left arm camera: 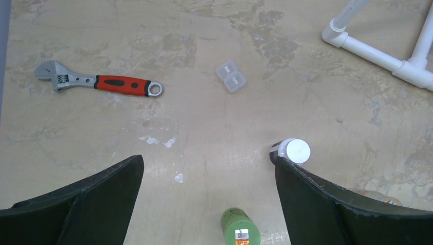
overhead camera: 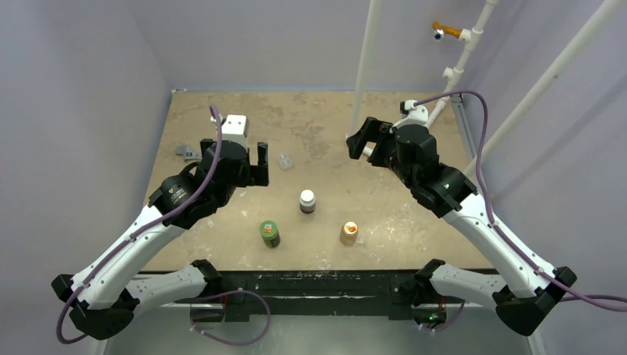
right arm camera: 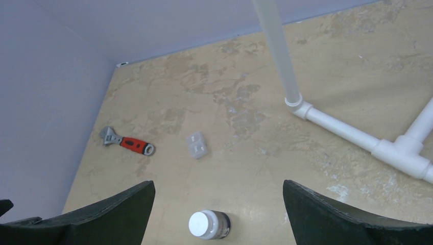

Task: Sort the pills into containers
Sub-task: Open the pill container at the center of the board.

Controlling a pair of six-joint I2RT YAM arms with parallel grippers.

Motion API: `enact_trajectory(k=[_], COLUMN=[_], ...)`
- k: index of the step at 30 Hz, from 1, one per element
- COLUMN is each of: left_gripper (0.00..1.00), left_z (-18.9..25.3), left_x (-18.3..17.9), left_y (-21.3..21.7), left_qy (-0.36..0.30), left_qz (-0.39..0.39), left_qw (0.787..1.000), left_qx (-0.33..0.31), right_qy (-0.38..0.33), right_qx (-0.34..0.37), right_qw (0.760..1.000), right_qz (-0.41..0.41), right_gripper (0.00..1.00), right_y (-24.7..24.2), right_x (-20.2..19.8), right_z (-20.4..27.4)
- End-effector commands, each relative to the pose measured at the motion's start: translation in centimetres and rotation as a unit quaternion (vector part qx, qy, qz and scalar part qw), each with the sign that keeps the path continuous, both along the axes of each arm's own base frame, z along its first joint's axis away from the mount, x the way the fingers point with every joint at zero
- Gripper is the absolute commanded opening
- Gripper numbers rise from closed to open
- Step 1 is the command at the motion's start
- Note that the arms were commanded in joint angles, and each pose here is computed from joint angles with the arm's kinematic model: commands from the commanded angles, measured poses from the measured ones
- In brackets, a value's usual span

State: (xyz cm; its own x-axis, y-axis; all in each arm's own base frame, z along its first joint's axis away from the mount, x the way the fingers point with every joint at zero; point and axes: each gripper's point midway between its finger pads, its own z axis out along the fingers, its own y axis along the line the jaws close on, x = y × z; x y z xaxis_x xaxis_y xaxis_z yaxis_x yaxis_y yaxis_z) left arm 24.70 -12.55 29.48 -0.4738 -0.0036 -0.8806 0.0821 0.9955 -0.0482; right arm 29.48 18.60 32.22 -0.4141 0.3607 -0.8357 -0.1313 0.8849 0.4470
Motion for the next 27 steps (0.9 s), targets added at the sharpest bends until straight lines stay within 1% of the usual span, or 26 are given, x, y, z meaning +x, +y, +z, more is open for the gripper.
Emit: enact_trajectory(k=[1,4,8,17,24,27], left_gripper=[1.00,1.00,1.00,1.00,1.00,1.00], left_z=[1.6,1.6,1.1,-0.9,-2.4,-3.3], left_x=[0.0,-0.3,-0.1,0.5,0.4,0.6], left_y=[0.0,-0.4,-0.3,-0.3,0.3,0.8], left_qy=[-0.018,-0.014,-0.006,0.035,0.053,0.066], left_qz=[-0.008,-0.024,-0.016,-0.015,-0.005,0.014], left_qw=[1.000,1.000,1.000,0.999,0.998,0.996], left_qx=[-0.008,-0.012,-0.017,-0.035,-0.044,-0.053], right_qy=[-0.015,-0.016,-0.008,0.017,0.066,0.083], right_qx=[-0.004,-0.017,-0.018,-0.025,-0.049,-0.068], right_qw=[1.000,1.000,1.000,0.999,0.993,0.989], right_qz=[-0.005,-0.012,0.006,0.043,0.087,0.104], right_gripper=[0.99,0.99,0.99,0.99,0.98,0.96], right_y=[-0.4,-0.7,0.1,2.2,5.4,7.3], right_x=[0.2,0.3,0.3,0.5,-0.6,-0.4], right_z=[1.3,0.7,-0.6,-2.5,-7.3,-9.1])
